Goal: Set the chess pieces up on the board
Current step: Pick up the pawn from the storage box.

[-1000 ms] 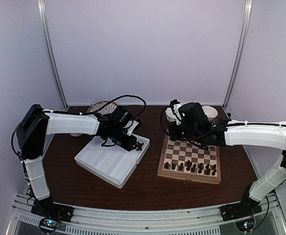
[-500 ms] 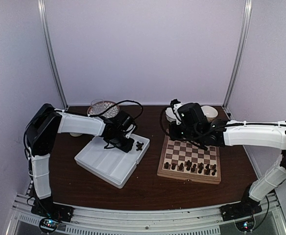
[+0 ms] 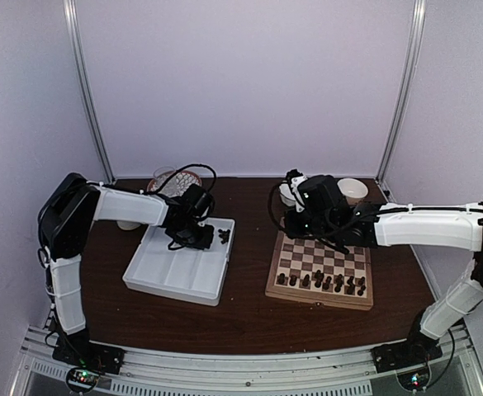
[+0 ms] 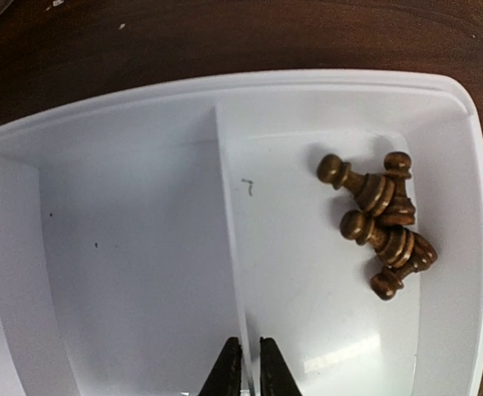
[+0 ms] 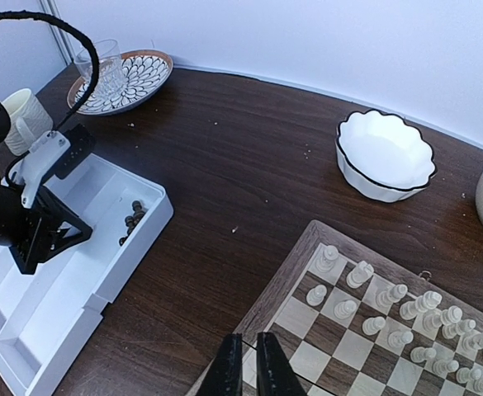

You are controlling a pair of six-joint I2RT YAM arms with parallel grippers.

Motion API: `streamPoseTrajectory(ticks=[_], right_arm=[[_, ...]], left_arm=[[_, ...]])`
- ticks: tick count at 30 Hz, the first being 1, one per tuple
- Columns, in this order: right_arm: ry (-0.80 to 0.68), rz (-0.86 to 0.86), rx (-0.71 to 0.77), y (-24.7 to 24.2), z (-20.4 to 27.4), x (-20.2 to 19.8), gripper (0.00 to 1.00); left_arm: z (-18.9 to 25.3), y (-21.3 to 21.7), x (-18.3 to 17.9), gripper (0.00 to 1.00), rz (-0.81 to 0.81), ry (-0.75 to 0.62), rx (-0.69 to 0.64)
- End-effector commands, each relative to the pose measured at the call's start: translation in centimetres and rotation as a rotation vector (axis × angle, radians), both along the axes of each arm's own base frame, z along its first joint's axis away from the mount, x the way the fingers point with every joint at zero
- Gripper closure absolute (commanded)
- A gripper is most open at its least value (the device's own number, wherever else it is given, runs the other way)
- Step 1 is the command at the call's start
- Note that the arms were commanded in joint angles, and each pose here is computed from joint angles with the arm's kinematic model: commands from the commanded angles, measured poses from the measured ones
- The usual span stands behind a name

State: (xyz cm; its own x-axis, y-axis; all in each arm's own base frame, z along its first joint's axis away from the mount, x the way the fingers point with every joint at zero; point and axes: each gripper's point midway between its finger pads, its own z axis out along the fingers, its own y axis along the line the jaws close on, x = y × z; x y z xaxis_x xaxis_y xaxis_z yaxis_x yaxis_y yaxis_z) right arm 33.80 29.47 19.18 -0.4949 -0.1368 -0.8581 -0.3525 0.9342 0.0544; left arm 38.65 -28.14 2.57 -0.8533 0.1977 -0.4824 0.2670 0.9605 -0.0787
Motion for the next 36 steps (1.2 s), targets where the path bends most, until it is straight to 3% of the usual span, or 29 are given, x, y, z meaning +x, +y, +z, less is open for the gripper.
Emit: streamPoseTrajectory(ticks=[1, 7, 11, 14, 17, 24, 36], right_arm=[[-0.015, -0.009, 0.002, 0.2, 0.6, 0.2, 0.91], [-0.002, -0.004, -0.007, 0.5, 0.0, 0.4, 0.9], [0.002, -0.002, -0.01, 0.6, -0.1, 0.4, 0.91], [-0.003, 0.0, -0.003, 0.5, 0.2, 0.2, 0.91], [-0.01, -0.002, 0.002, 0.3, 0.5, 0.2, 0.9], [-0.011, 0.0, 0.009, 0.5, 0.4, 0.2, 0.9], [-0.012, 0.002, 0.015, 0.5, 0.4, 0.2, 0.89]], left_arm=[[1.3, 0.9, -0.4, 0.91, 0.076, -0.009, -0.033], [2.7, 1.6, -0.2, 0.72, 0.075, -0.063, 0.008], [4.1, 1.4, -0.4, 0.65, 0.053, -0.102, 0.008], [5.5, 1.1, -0.5, 0.65, 0.023, -0.13, -0.005], [6.9, -1.7, -1.8, 0.66, -0.147, -0.159, -0.062], [6.3, -4.6, -2.4, 0.83, -0.295, -0.165, -0.077], [3.0, -5.9, -1.9, 0.81, -0.336, -0.085, -0.042]])
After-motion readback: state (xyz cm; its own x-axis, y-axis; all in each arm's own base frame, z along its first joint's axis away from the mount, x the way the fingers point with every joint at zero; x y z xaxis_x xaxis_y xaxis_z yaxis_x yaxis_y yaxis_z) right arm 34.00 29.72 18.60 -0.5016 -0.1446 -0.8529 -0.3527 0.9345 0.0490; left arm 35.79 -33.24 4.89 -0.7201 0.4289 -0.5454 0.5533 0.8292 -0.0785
